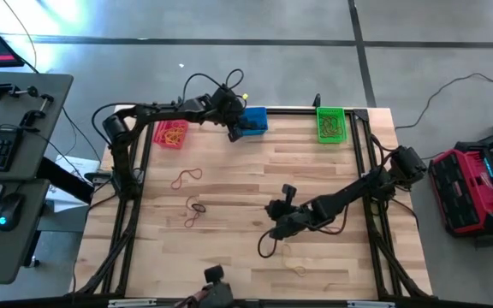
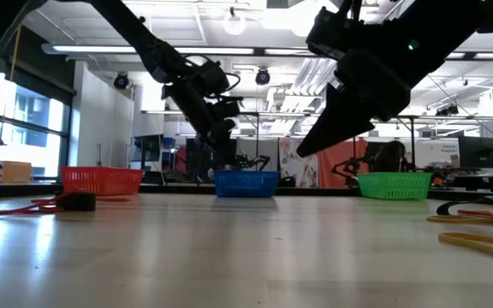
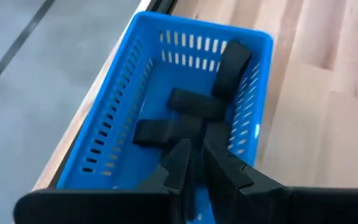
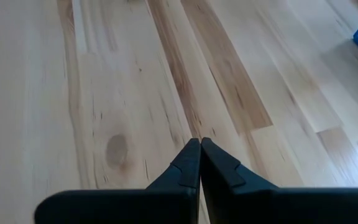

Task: Sort rubber bands into baskets
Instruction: Put the top black rubber band into the blue bin, then put the right black rubber band into the blue bin

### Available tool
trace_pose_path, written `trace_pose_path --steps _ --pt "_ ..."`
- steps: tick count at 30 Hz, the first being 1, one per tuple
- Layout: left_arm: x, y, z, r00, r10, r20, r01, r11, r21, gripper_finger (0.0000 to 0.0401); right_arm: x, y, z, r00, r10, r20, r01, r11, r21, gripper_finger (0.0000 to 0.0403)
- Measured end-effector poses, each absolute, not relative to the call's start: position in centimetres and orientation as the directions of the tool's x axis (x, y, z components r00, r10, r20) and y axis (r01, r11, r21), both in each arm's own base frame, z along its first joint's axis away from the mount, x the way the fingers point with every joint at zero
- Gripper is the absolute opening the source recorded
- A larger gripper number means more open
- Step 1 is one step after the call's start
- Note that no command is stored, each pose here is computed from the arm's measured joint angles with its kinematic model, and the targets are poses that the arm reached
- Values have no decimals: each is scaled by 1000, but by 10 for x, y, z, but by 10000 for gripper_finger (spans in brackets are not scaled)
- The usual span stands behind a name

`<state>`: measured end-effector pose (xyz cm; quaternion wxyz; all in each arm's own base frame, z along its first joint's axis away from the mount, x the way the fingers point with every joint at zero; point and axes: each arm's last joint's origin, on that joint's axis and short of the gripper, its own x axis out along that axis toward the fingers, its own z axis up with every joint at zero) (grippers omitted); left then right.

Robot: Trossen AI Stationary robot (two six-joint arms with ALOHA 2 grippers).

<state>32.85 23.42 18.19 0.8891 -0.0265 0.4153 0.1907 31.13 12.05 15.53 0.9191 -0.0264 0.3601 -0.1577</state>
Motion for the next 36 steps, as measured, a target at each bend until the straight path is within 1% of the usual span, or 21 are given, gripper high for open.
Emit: trace_pose_path --steps 4,9,12,16,19,23,27,32,36 --pt "325 243 172 562 323 -761 -379 919 110 33 312 121 156 695 -307 -650 270 950 -160 0" --pt "324 247 174 570 342 -747 -397 911 114 32 313 120 156 701 -306 -644 257 951 -173 0" --pt "325 242 173 554 327 -766 -367 921 128 41 313 119 156 700 -310 -643 259 950 -177 0" --pt "324 227 188 530 343 -775 -375 915 149 57 314 118 157 700 -313 -642 260 949 -180 0" --pt "324 207 198 588 360 -724 -349 921 175 48 314 118 157 699 -313 -643 259 949 -180 0" --pt "319 177 209 723 414 -553 -365 909 203 9 314 119 157 699 -313 -643 264 948 -175 0" --pt "304 145 217 815 417 -402 -365 909 204 8 316 119 159 718 -305 -625 272 950 -151 0" --pt "284 102 224 892 355 -281 -304 929 210 2 318 119 160 729 -252 -637 271 960 -70 0" --pt "270 70 224 921 284 -267 -231 950 212 1 318 120 158 715 -191 -673 267 964 10 0"
